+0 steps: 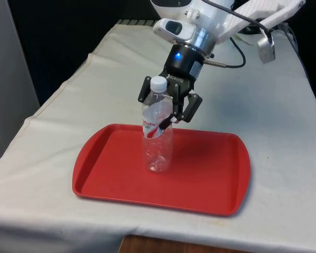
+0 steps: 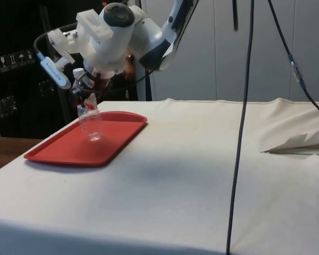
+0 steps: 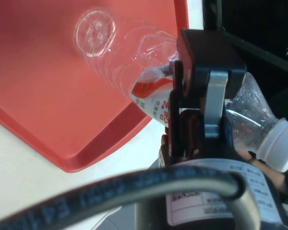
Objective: Place the bottle upright on the tray.
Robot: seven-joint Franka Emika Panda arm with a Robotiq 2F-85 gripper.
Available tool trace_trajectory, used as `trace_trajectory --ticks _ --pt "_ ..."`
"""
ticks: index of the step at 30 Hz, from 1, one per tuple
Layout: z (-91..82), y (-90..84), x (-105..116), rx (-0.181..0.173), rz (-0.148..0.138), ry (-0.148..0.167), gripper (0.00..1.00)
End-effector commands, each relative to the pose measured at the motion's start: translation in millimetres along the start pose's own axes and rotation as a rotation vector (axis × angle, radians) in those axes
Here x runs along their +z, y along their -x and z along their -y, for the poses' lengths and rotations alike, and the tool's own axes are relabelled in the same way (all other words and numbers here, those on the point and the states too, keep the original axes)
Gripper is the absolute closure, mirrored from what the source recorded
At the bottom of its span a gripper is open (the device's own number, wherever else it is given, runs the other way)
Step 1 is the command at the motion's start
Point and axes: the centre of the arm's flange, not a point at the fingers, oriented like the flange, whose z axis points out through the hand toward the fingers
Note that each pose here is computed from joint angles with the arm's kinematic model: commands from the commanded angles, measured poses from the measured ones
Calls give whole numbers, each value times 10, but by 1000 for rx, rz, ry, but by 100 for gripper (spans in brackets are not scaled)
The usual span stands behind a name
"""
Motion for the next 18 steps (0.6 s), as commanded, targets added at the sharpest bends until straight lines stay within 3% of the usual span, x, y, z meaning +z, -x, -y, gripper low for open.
trace_trajectory --ticks 1,6,10,18 --pt "9 0 -4 0 2 -5 86" --pt "12 -2 -4 -2 -1 -1 86" --pt "16 -6 -5 -2 -2 1 75" --pt "19 2 -2 -4 -2 7 16"
